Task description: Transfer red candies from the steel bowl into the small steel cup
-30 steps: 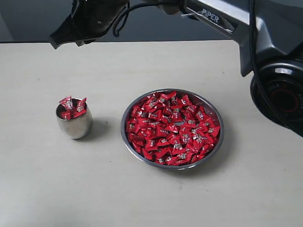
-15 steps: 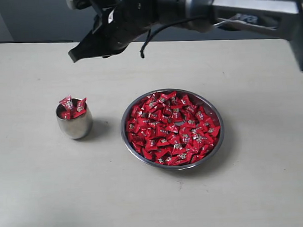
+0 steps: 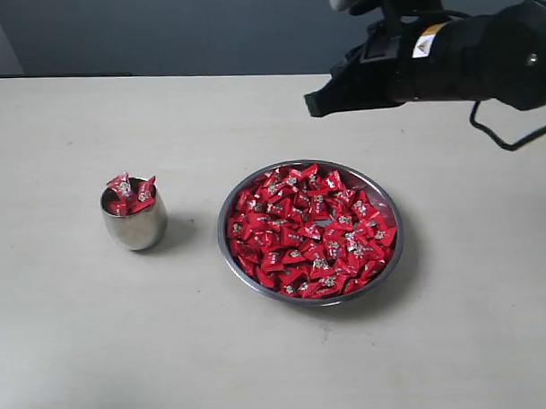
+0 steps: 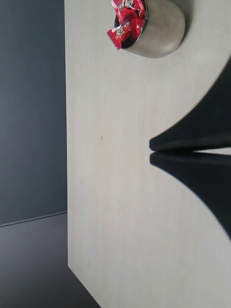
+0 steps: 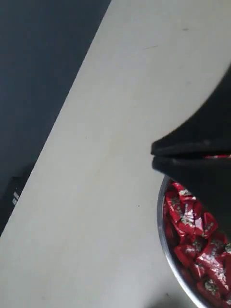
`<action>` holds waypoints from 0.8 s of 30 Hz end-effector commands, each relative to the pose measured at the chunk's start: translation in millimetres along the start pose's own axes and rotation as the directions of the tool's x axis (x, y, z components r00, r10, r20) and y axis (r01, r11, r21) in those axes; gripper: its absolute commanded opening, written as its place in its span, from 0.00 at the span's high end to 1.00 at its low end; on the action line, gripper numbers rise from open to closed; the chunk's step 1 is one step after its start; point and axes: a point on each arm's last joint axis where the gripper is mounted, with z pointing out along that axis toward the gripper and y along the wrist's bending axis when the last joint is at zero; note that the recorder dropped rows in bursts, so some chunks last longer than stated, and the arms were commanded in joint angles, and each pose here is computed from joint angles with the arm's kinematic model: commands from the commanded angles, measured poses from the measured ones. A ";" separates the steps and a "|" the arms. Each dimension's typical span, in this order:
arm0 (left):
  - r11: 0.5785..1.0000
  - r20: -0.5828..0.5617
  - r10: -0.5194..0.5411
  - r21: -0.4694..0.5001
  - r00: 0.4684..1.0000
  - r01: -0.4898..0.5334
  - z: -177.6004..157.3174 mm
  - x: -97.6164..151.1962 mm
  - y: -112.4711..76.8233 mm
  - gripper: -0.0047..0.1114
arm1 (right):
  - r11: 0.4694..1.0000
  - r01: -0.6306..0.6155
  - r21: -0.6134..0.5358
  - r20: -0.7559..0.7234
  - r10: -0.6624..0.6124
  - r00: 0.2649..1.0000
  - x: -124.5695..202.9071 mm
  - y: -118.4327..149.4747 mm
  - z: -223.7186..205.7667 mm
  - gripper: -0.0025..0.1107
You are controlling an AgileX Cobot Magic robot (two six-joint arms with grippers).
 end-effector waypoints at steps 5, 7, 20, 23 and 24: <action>1.000 0.002 -0.002 -0.001 1.000 0.002 0.0 0.9 0.1 0.96 | 0.997 -0.042 0.066 0.048 0.038 0.998 31.3 -14.6 -50.1 0.99; 1.000 0.002 -0.002 -0.001 1.000 0.002 0.0 0.9 0.1 0.96 | 0.998 -0.038 0.060 0.026 0.036 0.999 36.3 -13.2 -55.8 0.99; 1.000 0.002 -0.002 -0.001 1.000 0.002 0.0 0.9 0.1 0.96 | 0.998 0.060 0.031 -0.095 -0.057 0.994 49.8 -8.4 -89.4 0.99; 1.000 0.002 -0.002 -0.001 1.000 0.002 0.0 0.9 0.1 0.96 | 0.995 0.086 0.042 -0.065 -0.083 0.994 46.4 -9.2 -93.8 0.99; 1.000 0.002 -0.002 -0.001 1.000 0.002 0.0 0.9 0.1 0.96 | 0.995 0.086 0.045 -0.055 -0.083 0.995 45.4 -9.3 -94.4 0.99</action>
